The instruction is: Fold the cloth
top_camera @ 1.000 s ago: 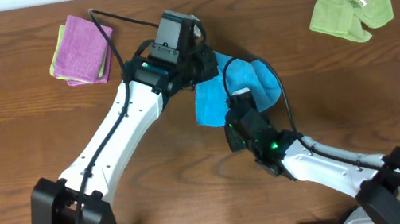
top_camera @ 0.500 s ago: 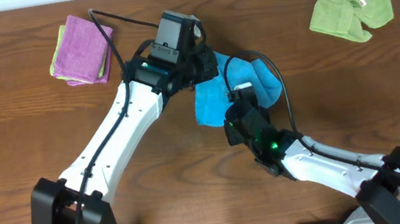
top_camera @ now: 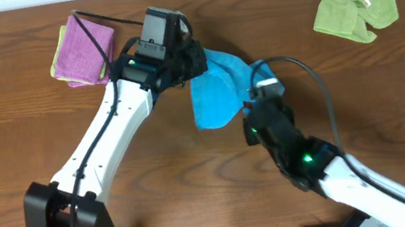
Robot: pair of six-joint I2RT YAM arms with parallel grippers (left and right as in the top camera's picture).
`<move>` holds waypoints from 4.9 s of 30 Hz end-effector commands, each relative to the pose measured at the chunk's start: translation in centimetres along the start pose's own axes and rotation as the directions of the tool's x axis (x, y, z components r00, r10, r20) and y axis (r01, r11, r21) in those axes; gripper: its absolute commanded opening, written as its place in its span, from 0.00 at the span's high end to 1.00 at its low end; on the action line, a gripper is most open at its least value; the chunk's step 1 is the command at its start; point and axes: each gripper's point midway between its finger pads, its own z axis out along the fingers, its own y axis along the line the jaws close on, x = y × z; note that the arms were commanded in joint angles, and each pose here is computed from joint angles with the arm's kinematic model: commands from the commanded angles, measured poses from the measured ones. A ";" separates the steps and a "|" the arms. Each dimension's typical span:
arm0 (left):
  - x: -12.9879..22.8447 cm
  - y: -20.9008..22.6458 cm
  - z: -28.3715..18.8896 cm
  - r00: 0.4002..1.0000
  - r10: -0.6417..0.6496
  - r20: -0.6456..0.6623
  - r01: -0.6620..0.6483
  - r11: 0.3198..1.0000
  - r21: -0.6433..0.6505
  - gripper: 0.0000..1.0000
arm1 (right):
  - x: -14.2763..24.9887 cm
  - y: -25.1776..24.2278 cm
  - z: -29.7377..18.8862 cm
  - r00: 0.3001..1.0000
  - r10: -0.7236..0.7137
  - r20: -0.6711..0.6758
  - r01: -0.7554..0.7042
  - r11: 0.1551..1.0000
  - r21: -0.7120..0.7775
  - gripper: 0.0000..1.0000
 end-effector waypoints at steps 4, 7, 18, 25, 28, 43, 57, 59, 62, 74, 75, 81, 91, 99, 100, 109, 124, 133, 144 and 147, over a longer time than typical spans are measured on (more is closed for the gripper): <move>-0.9 -1.8 -3.1 0.998 0.037 0.051 -0.039 0.998 0.042 0.94 | -4.2 -1.9 -4.3 0.988 -0.033 0.148 0.027 0.999 0.042 0.99; -0.4 -1.4 -4.0 0.998 0.048 0.038 -0.049 0.998 0.026 0.94 | -5.3 -2.2 -6.1 0.987 -0.030 0.158 0.024 0.999 0.038 0.99; 2.6 -0.9 -7.6 0.996 0.078 -0.047 -0.078 0.997 0.003 0.94 | -7.0 -2.8 -10.3 0.996 -0.086 0.038 0.085 0.996 0.037 0.99; 4.2 -1.6 -10.4 0.995 0.073 -0.072 -0.071 0.997 0.028 0.94 | -8.7 -3.0 -14.2 0.994 -0.104 -0.016 0.104 0.995 -0.003 0.99; 4.7 -2.1 -11.3 0.995 0.068 -0.079 -0.064 0.997 0.051 0.94 | -9.1 -2.8 -15.6 0.994 -0.107 -0.034 0.106 0.994 -0.035 0.99; 4.8 -2.3 -11.9 0.997 -0.006 -0.075 0.010 0.999 0.053 0.94 | -10.2 -0.5 -12.4 0.985 -0.163 -0.063 0.161 0.986 -0.046 0.99; 1.8 1.8 -8.1 1.000 0.018 0.015 -0.016 0.988 -0.152 0.94 | -11.4 -0.1 -3.2 0.969 -0.225 -0.098 0.230 0.973 0.035 0.99; 1.1 2.3 -6.8 0.999 0.026 0.023 -0.022 0.986 -0.167 0.94 | -11.9 -0.6 -1.7 0.971 -0.220 -0.090 0.225 0.973 0.053 0.99; 0.2 3.3 -4.6 0.999 0.033 0.033 -0.026 0.979 -0.202 0.94 | -12.5 -1.1 1.0 0.974 -0.216 -0.074 0.222 0.972 0.078 0.99; -2.9 7.5 2.3 0.994 0.050 0.101 -0.017 0.950 -0.312 0.94 | -14.2 -1.2 11.1 0.973 -0.222 0.056 0.214 0.969 0.124 0.89; -3.1 8.0 2.6 0.993 0.051 0.109 -0.013 0.945 -0.326 0.94 | -14.2 -1.3 11.8 0.973 -0.221 0.066 0.211 0.968 0.134 0.76; -5.1 10.7 2.0 0.980 0.072 0.187 0.016 0.901 -0.433 0.43 | -15.9 -2.7 11.5 0.970 -0.205 0.127 0.171 0.956 0.240 0.32; -4.5 11.3 -1.6 0.988 0.020 0.156 0.049 0.903 -0.426 0.05 | -16.4 -2.5 2.6 0.992 -0.105 0.066 0.100 0.992 0.080 0.15; 0.2 12.9 -3.9 0.975 -0.213 -0.062 0.181 0.924 -0.337 0.05 | -10.2 -5.9 -1.9 0.955 0.171 -0.243 -0.186 0.982 -0.040 0.11; 0.7 13.1 -3.9 0.968 -0.236 -0.082 0.198 0.925 -0.326 0.05 | -9.9 -6.2 -2.1 0.946 0.188 -0.264 -0.207 0.977 -0.047 0.11; 4.8 14.5 -2.1 0.918 -0.341 -0.204 0.287 0.924 -0.253 0.05 | -7.4 -8.0 -2.2 0.881 0.301 -0.366 -0.374 0.916 -0.147 0.19; 8.8 17.1 1.2 0.878 -0.429 -0.213 0.380 0.894 -0.236 0.05 | -5.0 -8.0 -2.0 0.829 0.349 -0.438 -0.465 0.864 -0.192 0.10; 9.4 17.3 2.3 0.868 -0.454 -0.200 0.417 0.886 -0.203 0.03 | -5.1 -7.6 -2.1 0.824 0.349 -0.446 -0.477 0.853 -0.213 0.05; 10.0 18.0 4.3 0.853 -0.475 -0.215 0.433 0.875 -0.215 0.01 | -5.2 -7.0 -2.4 0.818 0.348 -0.458 -0.492 0.836 -0.243 0.04; 9.8 17.9 4.5 0.855 -0.474 -0.210 0.435 0.876 -0.206 0.00 | -5.2 -6.8 -2.4 0.816 0.350 -0.461 -0.497 0.832 -0.247 0.04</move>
